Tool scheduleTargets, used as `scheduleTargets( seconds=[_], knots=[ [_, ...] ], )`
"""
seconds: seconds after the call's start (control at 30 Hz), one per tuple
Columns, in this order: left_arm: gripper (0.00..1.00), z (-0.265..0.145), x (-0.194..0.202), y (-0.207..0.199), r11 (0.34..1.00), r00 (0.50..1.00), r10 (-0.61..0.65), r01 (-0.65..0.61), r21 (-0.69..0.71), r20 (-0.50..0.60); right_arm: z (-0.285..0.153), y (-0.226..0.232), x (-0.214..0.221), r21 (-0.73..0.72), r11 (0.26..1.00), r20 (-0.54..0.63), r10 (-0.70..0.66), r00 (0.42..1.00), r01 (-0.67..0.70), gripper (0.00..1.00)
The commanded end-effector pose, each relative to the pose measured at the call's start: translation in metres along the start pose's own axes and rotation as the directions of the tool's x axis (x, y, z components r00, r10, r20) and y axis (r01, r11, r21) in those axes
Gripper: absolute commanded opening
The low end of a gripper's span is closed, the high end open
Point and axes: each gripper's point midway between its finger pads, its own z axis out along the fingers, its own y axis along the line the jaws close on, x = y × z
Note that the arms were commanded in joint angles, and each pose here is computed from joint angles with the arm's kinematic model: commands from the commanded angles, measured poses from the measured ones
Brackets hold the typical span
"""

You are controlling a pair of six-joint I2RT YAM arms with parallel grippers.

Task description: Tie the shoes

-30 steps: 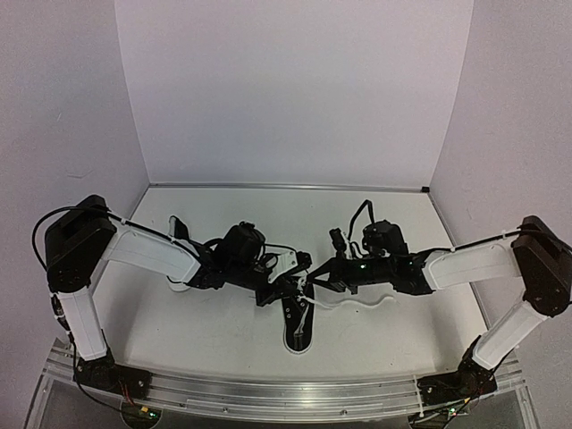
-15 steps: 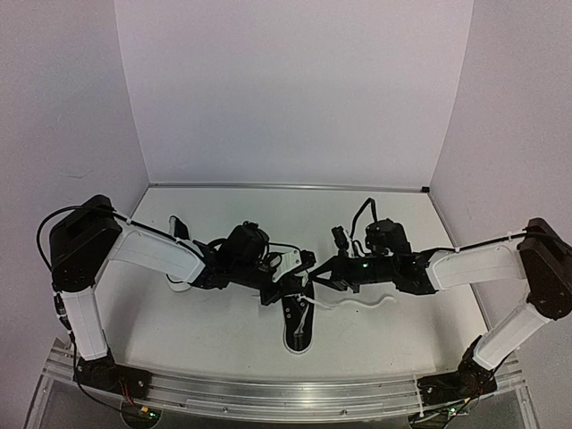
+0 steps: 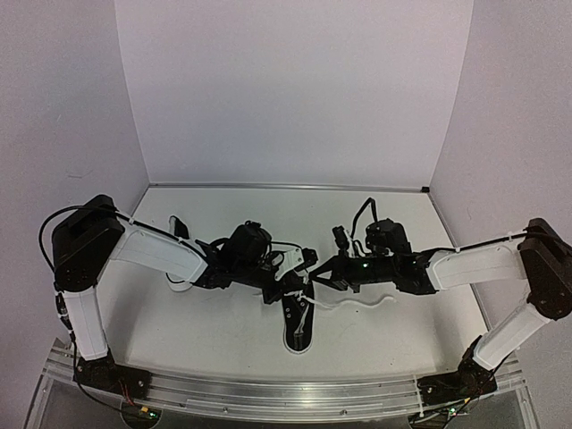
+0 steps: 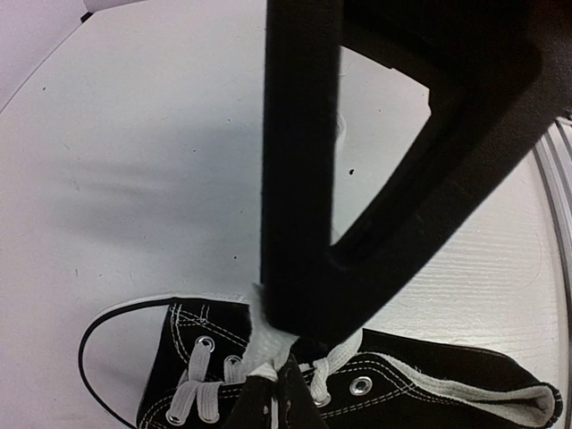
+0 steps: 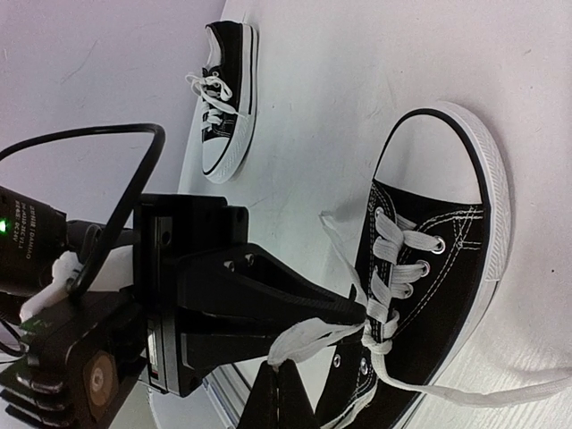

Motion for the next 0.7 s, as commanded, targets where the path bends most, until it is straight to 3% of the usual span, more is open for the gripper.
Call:
scheduleTargets(
  seconds=[0.0,0.07,0.17,0.2,0.37,0.5,0.67],
  knots=[
    [0.00,-0.001,-0.027,0.008,0.999,0.997,0.016,-0.014,-0.031,0.073,-0.007,0.003,0.001,0.001,1.000,0.017,-0.010,1.000,0.010,0.00],
    [0.00,-0.002,-0.027,0.007,0.999,0.997,0.014,-0.011,-0.030,0.075,-0.009,0.001,0.001,0.017,1.000,0.019,-0.005,1.000,0.005,0.06],
    [0.00,-0.003,-0.026,0.006,1.000,0.997,0.012,-0.010,-0.029,0.075,-0.020,-0.005,0.000,0.076,0.997,0.038,-0.007,0.999,0.004,0.37],
    [0.00,-0.003,-0.025,0.006,1.000,0.997,0.011,-0.009,-0.028,0.074,-0.027,-0.005,-0.001,0.094,0.995,0.052,-0.013,0.999,0.008,0.41],
    [0.00,-0.004,-0.024,0.003,1.000,0.997,0.012,-0.011,-0.021,0.076,-0.065,-0.036,0.001,0.309,0.951,0.094,-0.023,0.995,-0.007,0.49],
    [0.00,-0.006,-0.027,0.002,1.000,0.996,0.018,-0.017,-0.018,0.085,-0.103,-0.083,0.007,0.557,0.827,0.144,-0.015,0.990,-0.069,0.48],
    [0.00,-0.006,-0.029,0.000,1.000,0.996,0.025,-0.024,-0.018,0.089,-0.127,-0.120,0.017,0.686,0.705,0.211,0.047,0.976,-0.182,0.45]
  ],
)
